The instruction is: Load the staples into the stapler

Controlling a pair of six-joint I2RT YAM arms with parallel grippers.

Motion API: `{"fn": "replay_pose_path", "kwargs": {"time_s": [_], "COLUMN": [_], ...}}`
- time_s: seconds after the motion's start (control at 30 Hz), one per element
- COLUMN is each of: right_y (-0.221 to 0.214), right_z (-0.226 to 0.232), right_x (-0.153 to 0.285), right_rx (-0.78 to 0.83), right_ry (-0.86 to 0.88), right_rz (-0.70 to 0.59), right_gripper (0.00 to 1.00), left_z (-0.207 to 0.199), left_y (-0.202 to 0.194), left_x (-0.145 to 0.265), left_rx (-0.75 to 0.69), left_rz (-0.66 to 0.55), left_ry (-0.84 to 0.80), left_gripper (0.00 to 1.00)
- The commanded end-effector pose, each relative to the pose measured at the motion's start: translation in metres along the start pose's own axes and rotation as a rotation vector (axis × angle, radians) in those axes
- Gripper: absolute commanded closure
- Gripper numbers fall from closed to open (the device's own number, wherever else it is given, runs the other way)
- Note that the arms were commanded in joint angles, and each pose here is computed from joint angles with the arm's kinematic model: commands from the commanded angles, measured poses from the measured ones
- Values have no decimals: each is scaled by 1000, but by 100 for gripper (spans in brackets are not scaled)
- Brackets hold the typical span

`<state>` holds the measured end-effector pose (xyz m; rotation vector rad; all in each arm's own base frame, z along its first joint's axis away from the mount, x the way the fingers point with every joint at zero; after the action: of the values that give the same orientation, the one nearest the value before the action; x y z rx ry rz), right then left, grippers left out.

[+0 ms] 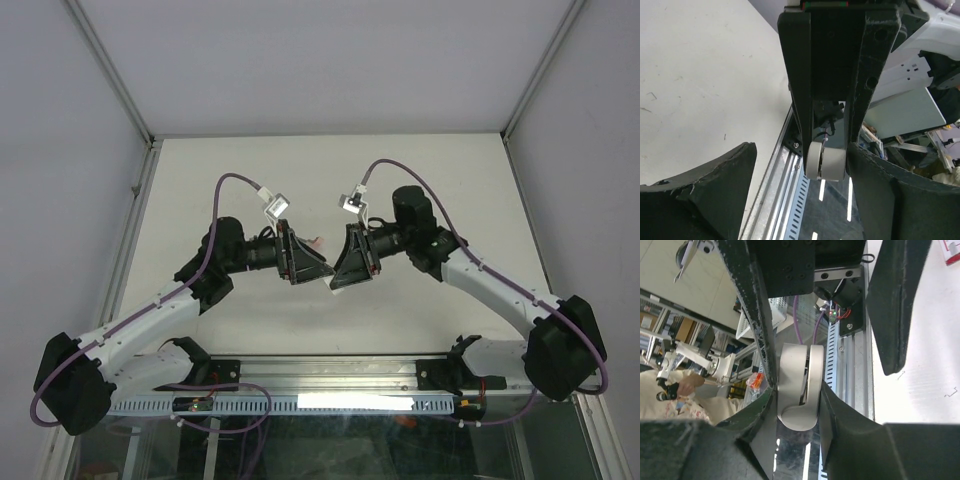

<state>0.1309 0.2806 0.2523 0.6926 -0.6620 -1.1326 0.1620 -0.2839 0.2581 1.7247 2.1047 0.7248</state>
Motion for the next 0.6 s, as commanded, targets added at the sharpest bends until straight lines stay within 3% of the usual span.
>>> {"fn": "replay_pose_path", "kwargs": {"time_s": [0.0,0.17,0.33,0.57], "right_y": [16,16,16,14], "right_z": [22,20,13,4], "right_x": [-1,-1,-3,-5], "right_rx": [144,154,155,137], "right_ry": [114,106,78,66], "right_rz": [22,35,42,56], "right_gripper": [100,100,100,100], "left_z": [-27,-27,-30,-24], "left_y": [10,6,3,0], "left_x": [0,-1,1,0], "left_rx": [-29,0,7,30], "left_rz": [-31,-10,10,20], "left_ry": [-102,-106,-119,-89], "left_gripper": [30,50,59,44]}}
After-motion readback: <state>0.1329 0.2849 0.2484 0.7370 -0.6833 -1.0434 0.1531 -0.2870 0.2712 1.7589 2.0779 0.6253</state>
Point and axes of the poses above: each gripper's point midway between its finger pads, its own x axis back along the fingers, its own z axis along the line the jaws close on, y = z × x, the point moved 2 cm from there along x, back along the fingers, and after that the axes turned 10 degrees about x, right-handed, at the moved point
